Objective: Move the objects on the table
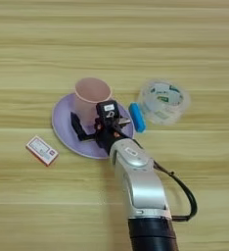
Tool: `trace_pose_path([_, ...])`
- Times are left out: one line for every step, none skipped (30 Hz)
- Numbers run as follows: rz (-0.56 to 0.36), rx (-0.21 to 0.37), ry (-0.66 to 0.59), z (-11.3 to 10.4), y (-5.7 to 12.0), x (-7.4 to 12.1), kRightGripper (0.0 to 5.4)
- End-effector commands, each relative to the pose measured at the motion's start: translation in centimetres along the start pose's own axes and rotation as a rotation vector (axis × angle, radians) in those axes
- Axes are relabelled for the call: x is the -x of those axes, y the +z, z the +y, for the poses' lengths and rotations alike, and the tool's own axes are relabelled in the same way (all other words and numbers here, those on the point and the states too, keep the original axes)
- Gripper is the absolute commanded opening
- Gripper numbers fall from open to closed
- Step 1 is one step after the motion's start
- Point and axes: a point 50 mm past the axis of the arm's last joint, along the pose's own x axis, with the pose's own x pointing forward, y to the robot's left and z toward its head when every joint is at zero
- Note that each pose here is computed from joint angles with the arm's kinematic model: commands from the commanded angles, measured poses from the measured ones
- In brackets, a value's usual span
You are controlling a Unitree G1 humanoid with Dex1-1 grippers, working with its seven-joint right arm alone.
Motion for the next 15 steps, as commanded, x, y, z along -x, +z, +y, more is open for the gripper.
trace_pose_path([-0.127, 0.092, 0.007, -0.6, 3.4, 0.3, 5.37])
trace_pose_path([-0.139, 0.095, 0.004, -0.9, 3.7, 0.6, 5.37])
trace_pose_path([-0.149, 0.097, 0.001, -1.1, 4.0, 0.8, 5.37])
trace_pose_path([-0.157, 0.098, -0.001, -1.3, 4.3, 1.1, 5.37])
trace_pose_path([-0.162, 0.098, -0.001, -1.4, 4.5, 1.2, 5.37])
trace_pose_path([-0.166, 0.099, 0.0, -1.6, 4.7, 1.4, 5.37])
trace_pose_path([-0.168, 0.1, 0.004, -1.7, 4.9, 1.6, 5.37])
trace_pose_path([-0.169, 0.107, 0.011, -1.7, 5.1, 1.9, 5.37])
trace_pose_path([-0.17, 0.112, 0.018, -1.8, 5.3, 2.1, 5.37])
trace_pose_path([-0.17, 0.114, 0.024, -1.9, 5.5, 2.3, 5.37])
trace_pose_path([-0.17, 0.116, 0.031, -2.0, 5.6, 2.5, 5.37])
trace_pose_path([-0.166, 0.119, 0.043, -2.0, 5.6, 2.7, 5.37])
trace_pose_path([-0.156, 0.119, 0.057, -2.0, 5.6, 2.8, 5.37])
trace_pose_path([-0.147, 0.118, 0.069, -2.0, 5.6, 2.9, 5.37])
trace_pose_path([-0.136, 0.113, 0.083, -2.0, 5.5, 3.0, 5.37])
